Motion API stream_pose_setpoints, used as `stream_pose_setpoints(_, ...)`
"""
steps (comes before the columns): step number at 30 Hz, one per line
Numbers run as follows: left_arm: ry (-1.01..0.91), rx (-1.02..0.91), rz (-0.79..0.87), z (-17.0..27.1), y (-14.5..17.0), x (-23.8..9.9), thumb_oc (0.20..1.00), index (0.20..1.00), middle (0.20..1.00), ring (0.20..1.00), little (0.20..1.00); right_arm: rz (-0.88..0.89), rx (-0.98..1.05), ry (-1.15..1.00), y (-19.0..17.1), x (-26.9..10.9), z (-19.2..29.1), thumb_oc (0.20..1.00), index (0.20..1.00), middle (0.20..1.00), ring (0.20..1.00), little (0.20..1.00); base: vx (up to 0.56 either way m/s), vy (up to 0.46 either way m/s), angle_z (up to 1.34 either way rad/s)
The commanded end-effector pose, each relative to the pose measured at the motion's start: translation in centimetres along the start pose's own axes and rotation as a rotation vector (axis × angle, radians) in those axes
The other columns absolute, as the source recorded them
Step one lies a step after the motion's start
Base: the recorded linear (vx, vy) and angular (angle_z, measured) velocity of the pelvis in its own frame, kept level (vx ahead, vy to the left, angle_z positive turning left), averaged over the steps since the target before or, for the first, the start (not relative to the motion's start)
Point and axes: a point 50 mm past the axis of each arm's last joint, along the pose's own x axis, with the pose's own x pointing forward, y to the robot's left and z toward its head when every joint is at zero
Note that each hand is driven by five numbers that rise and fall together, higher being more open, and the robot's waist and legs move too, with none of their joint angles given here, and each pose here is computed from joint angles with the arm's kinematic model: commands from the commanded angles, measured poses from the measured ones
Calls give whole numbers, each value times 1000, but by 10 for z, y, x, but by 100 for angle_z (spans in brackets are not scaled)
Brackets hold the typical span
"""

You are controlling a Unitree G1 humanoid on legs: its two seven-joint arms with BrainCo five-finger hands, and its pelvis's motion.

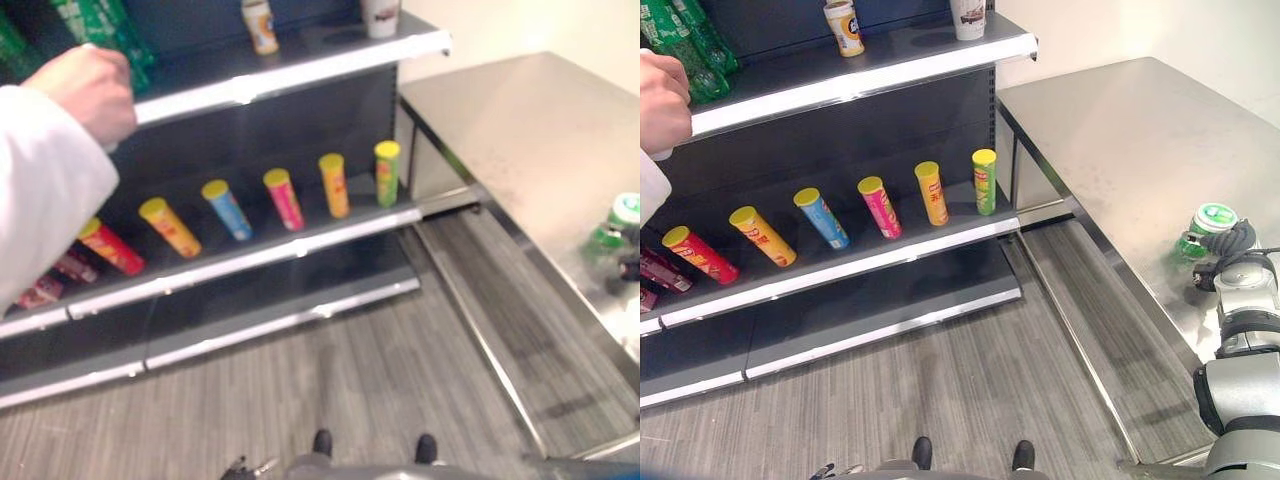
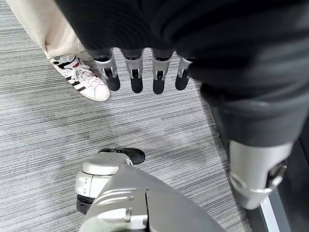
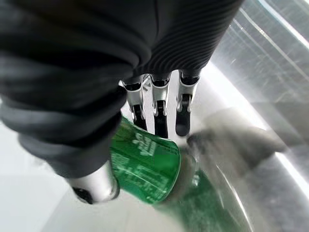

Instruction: Put the goods on the table back onto the shelves and tidy them up.

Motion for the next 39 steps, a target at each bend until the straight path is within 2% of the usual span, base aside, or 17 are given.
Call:
stream_pose_setpoints(1, -54, 12, 70, 17, 26, 2, 1000, 1000, 1000, 1000, 1000, -31, 57, -97, 3, 5, 39, 200, 200, 200, 200, 200, 0, 0, 0)
stream_pose_setpoints(6, -52, 5, 89, 18, 30, 2, 1000, 1000, 1000, 1000, 1000, -8, 68, -173, 10, 3, 53, 200, 200, 200, 200, 200, -6, 16, 0)
stream_pose_setpoints(10, -39, -12, 116, 16, 34, 2, 1000, 1000, 1000, 1000, 1000, 32, 101, -400, 22, -13, 88, 200, 200, 200, 200, 200, -17, 71, -2)
stream_pose_setpoints(11, -38, -10, 116, 16, 35, 2, 1000, 1000, 1000, 1000, 1000, 31, 101, -398, 22, -13, 87, 200, 200, 200, 200, 200, -14, 70, -1)
stream_pose_setpoints(13, -36, -32, 127, 17, 35, 2, 1000, 1000, 1000, 1000, 1000, 80, 196, -619, 29, -40, 114, 200, 200, 200, 200, 200, -37, 147, -3)
stream_pose_setpoints(16, -48, -48, 137, 22, 38, 3, 1000, 1000, 1000, 1000, 1000, 157, 242, -790, 32, -71, 126, 200, 200, 200, 200, 200, -65, 169, -14)
stream_pose_setpoints(20, -86, -45, 144, 34, 43, 4, 1000, 1000, 1000, 1000, 1000, 263, 273, -935, 36, -97, 144, 200, 200, 200, 200, 200, -105, 154, -26)
stream_pose_setpoints(23, -86, -45, 144, 34, 43, 4, 1000, 1000, 1000, 1000, 1000, 263, 273, -935, 36, -97, 144, 200, 200, 200, 200, 200, -61, 69, -21)
stream_pose_setpoints(25, -113, -60, 178, 39, 53, 3, 1000, 1000, 1000, 1000, 1000, 378, 281, -1126, 40, -126, 181, 200, 200, 200, 200, 200, -328, 311, -11)
stream_pose_setpoints(28, -112, -76, 223, 39, 66, 1, 1000, 1000, 1000, 1000, 1000, 420, 249, -1243, 40, -142, 211, 200, 200, 200, 200, 200, -245, 86, -52)
stream_pose_setpoints(32, -118, -110, 263, 41, 78, -1, 1000, 1000, 1000, 1000, 1000, 391, 192, -1329, 30, -150, 242, 200, 200, 200, 200, 200, -225, -37, 6)
stream_pose_setpoints(39, -88, -81, 240, 35, 75, 0, 1000, 1000, 1000, 1000, 1000, 320, 184, -1296, 16, -136, 264, 200, 200, 200, 200, 200, -139, -165, 61)
